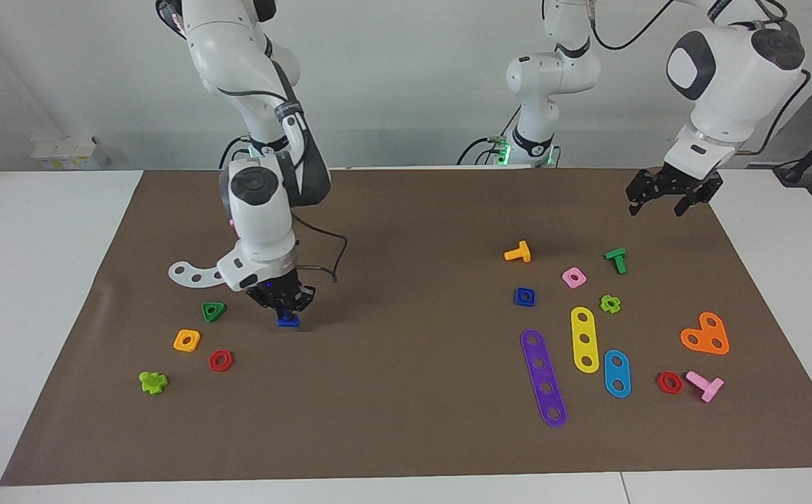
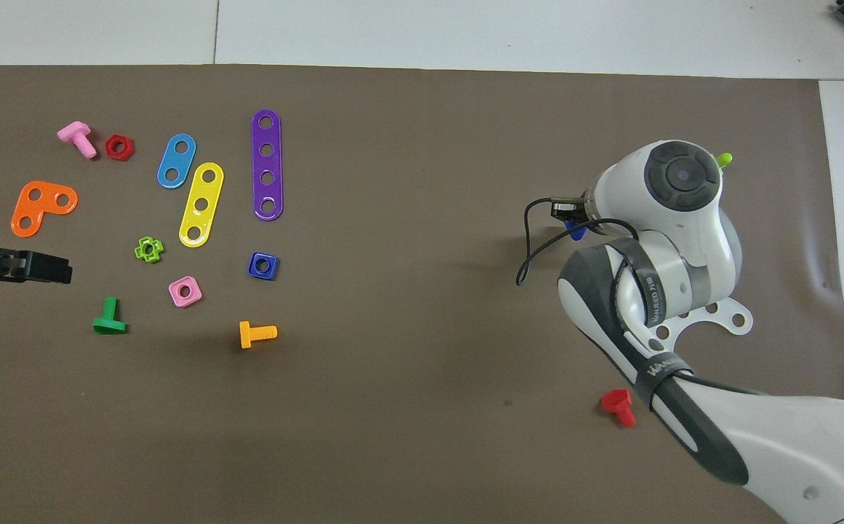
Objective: Unscrew and place screws in storage area
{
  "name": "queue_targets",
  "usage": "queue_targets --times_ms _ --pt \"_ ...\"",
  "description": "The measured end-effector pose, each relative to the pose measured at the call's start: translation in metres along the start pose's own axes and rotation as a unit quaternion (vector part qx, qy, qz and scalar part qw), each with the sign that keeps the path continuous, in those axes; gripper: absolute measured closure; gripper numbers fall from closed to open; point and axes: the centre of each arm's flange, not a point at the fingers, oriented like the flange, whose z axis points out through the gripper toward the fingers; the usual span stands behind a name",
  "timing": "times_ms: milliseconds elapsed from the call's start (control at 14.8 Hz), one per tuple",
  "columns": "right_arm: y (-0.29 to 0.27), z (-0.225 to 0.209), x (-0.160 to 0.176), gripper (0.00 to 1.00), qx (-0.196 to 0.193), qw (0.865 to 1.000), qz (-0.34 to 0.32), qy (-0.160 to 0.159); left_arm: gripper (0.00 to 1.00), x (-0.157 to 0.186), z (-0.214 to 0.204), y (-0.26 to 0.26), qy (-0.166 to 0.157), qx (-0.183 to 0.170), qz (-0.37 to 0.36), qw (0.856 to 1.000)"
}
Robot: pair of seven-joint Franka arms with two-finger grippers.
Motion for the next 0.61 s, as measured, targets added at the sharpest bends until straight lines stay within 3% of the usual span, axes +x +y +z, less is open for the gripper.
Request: queue_targets --times_ms 270,607 --pt "0.041 0.016 0.002 0.81 0.016 1.000 0.000 -0.023 0.03 -0.001 -0.037 0.004 0.006 0.002 -0.002 1.000" --pt "0.049 0.029 -0.006 0.81 0.019 0.999 0.002 -0.041 0.02 -0.002 -0.043 0.010 0.000 -0.001 0.002 1.000"
